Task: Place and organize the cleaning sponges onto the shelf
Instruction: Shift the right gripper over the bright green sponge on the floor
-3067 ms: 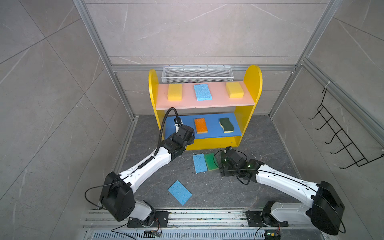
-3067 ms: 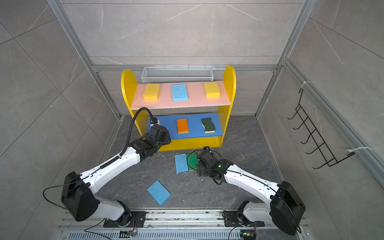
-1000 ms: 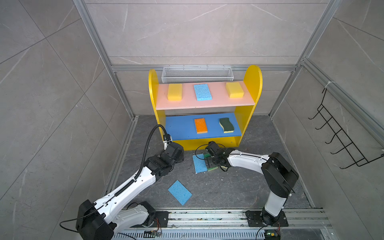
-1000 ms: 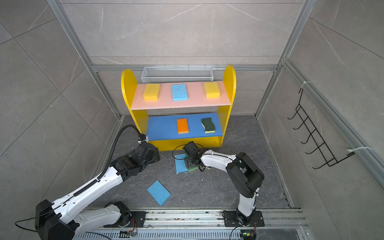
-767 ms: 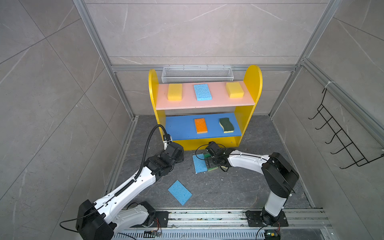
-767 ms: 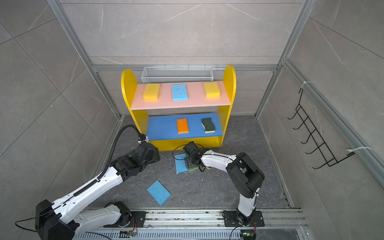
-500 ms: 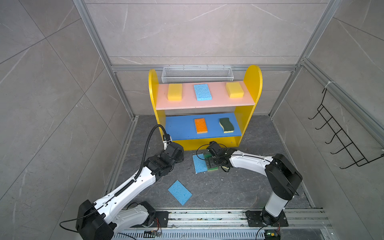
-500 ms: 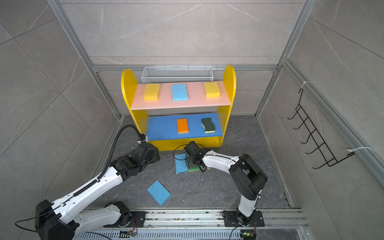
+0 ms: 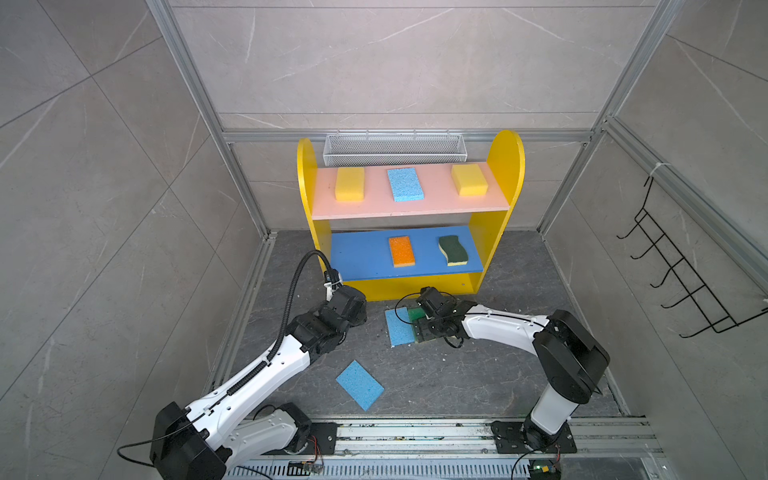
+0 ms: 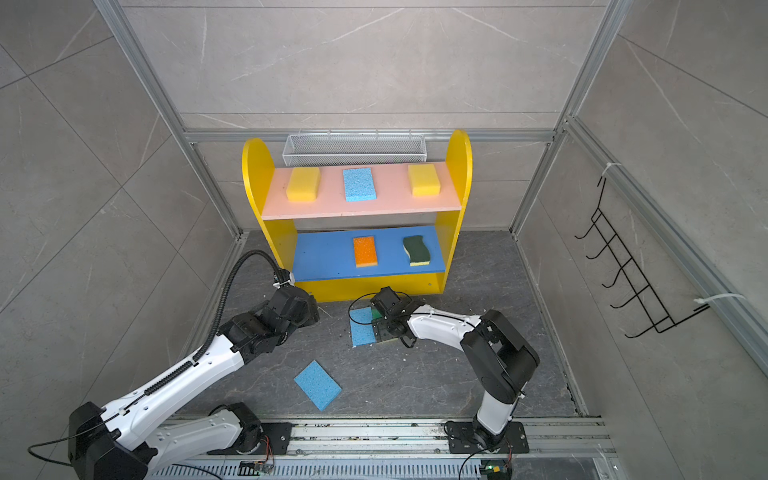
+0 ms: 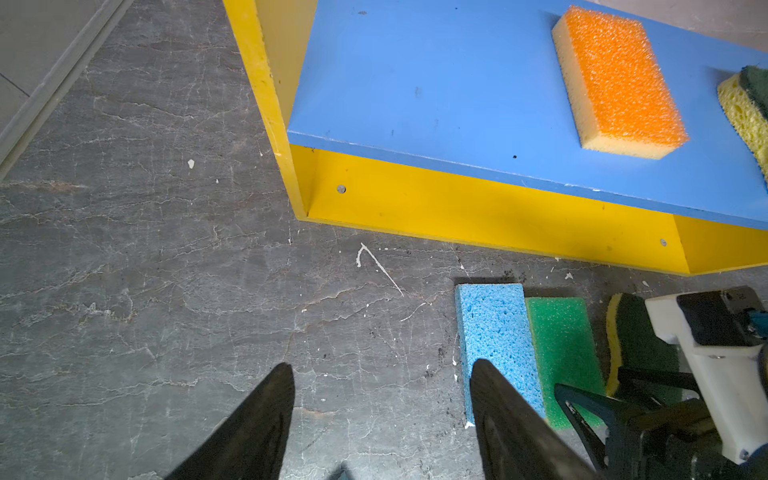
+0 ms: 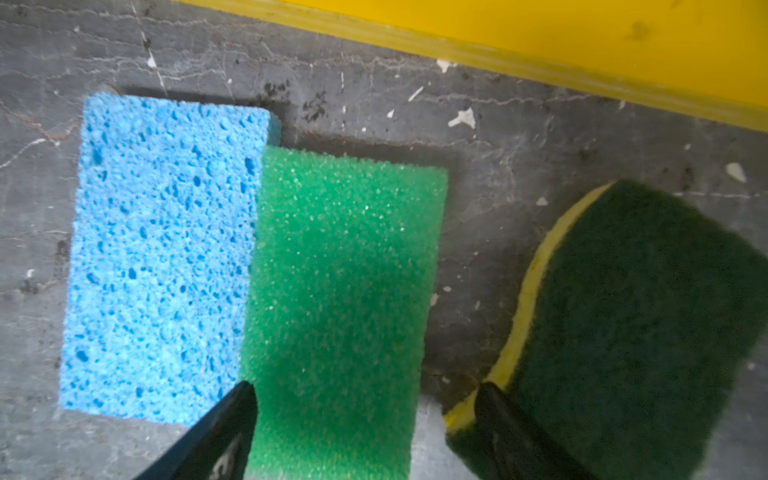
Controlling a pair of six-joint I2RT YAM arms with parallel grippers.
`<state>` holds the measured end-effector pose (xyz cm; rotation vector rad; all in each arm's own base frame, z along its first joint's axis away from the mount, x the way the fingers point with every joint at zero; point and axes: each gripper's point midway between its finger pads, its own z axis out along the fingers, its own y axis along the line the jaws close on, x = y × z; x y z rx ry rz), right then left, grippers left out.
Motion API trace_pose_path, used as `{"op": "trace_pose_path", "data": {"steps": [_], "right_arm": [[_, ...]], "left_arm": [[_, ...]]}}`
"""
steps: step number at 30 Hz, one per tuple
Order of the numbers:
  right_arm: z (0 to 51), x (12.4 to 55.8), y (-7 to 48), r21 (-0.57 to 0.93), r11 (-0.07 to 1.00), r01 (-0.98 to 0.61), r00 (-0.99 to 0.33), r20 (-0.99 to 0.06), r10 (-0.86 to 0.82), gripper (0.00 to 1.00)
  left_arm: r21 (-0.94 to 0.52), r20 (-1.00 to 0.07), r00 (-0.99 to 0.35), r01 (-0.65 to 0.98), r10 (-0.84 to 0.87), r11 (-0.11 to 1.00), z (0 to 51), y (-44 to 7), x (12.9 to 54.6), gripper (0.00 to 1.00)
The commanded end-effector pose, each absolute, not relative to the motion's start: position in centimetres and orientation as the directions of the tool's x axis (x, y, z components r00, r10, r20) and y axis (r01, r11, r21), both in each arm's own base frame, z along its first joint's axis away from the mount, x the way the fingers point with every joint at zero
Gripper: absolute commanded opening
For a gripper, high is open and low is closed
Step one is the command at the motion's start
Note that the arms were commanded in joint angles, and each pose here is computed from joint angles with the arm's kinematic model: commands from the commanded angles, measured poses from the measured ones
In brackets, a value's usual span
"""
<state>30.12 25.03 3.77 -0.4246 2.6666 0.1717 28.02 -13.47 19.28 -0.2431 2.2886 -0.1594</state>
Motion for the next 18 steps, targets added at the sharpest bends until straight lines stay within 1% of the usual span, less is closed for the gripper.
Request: {"op": "trace_pose_path", "data": {"steps": [1,5,7,12,18], "right_arm": [[4.2,29.4,25.1,0.088,0.946,-0.312,-0.866,-0.435,-0.245,0.81],[3.8,29.1,25.0,0.093,0.947,-0.308,-0.874,-0.421,-0.243,0.77],[3.5,28.9,25.0,0.099,0.947,-0.305,-0.879,-0.411,-0.24,0.74],[2.8,28.6,24.9,0.106,0.948,-0.299,-0.888,-0.395,-0.235,0.72],[2.4,28.4,24.9,0.108,0.949,-0.298,-0.893,-0.382,-0.237,0.62]], "left_arm": [[-0.194,-0.732,-0.636,-0.147,-0.243,0.97,19.7,-12.9,27.8,0.7],[-0.196,-0.734,-0.634,-0.146,-0.244,0.97,19.8,-12.9,27.8,0.7],[-0.198,-0.734,-0.633,-0.146,-0.245,0.969,19.9,-12.9,27.8,0.7],[-0.204,-0.735,-0.631,-0.144,-0.248,0.968,20.0,-12.8,27.7,0.7],[-0.214,-0.734,-0.628,-0.147,-0.258,0.966,20.0,-12.7,27.5,0.7]]}}
